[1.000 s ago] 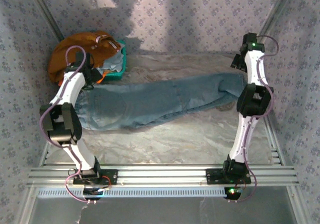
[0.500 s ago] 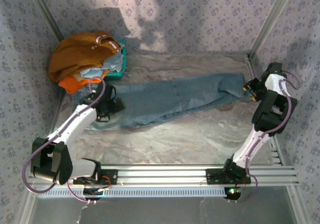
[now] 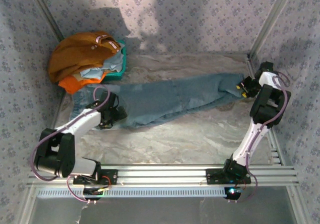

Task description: Fold and stack the trousers

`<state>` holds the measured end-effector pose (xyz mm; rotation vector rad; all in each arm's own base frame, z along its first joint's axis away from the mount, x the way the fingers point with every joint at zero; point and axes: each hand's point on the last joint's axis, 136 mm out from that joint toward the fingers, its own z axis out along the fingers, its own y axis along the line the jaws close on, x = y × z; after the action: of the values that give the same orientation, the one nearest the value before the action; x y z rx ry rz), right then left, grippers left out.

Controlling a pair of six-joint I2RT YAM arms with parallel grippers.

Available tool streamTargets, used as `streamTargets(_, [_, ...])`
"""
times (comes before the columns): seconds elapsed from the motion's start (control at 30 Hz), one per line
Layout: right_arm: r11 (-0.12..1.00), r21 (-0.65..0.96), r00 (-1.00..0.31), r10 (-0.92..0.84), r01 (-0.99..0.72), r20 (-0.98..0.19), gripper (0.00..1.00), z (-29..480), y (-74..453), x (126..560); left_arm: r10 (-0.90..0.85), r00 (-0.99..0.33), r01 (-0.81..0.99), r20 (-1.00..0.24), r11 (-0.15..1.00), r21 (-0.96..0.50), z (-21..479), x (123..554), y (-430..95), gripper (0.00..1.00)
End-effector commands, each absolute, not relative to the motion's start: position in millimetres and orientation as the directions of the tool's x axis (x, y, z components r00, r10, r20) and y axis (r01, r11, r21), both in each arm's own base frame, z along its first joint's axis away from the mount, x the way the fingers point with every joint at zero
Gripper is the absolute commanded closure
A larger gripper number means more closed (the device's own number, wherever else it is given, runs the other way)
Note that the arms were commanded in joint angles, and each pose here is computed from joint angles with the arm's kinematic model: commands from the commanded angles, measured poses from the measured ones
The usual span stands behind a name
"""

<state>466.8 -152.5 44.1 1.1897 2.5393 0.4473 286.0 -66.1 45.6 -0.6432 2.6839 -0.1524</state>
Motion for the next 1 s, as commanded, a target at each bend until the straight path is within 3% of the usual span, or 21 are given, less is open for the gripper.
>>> streamTargets(0.0, [0.593,0.366,-0.595,0.794,0.717,-0.122,0.79,43,-158,466,-0.464,-0.820,-0.414,-0.336,0.885,-0.212,37,293,-63,0.15])
streamTargets(0.1, [0.602,0.342,-0.590,0.793,0.721,-0.152,0.95,52,-163,464,-0.486,-0.813,-0.431,-0.321,0.873,-0.229,31,294,-59,0.32])
streamTargets(0.17, [0.609,0.326,-0.583,0.791,0.724,-0.184,0.99,61,-168,462,-0.488,-0.811,-0.434,-0.323,0.871,-0.230,31,294,-57,0.40])
streamTargets(0.43, [0.632,0.264,-0.563,0.772,0.729,-0.294,0.99,100,-192,473,-0.481,-0.813,-0.417,-0.329,0.875,-0.248,40,299,-61,0.42])
streamTargets(0.8, [0.599,0.222,-0.540,0.795,0.769,-0.277,0.90,90,-224,477,-0.463,-0.816,-0.388,-0.345,0.882,-0.267,52,302,-65,0.39])
streamTargets(0.97, [0.576,0.191,-0.522,0.810,0.795,-0.267,0.66,79,-240,468,-0.454,-0.820,-0.378,-0.348,0.887,-0.266,59,301,-67,0.33])
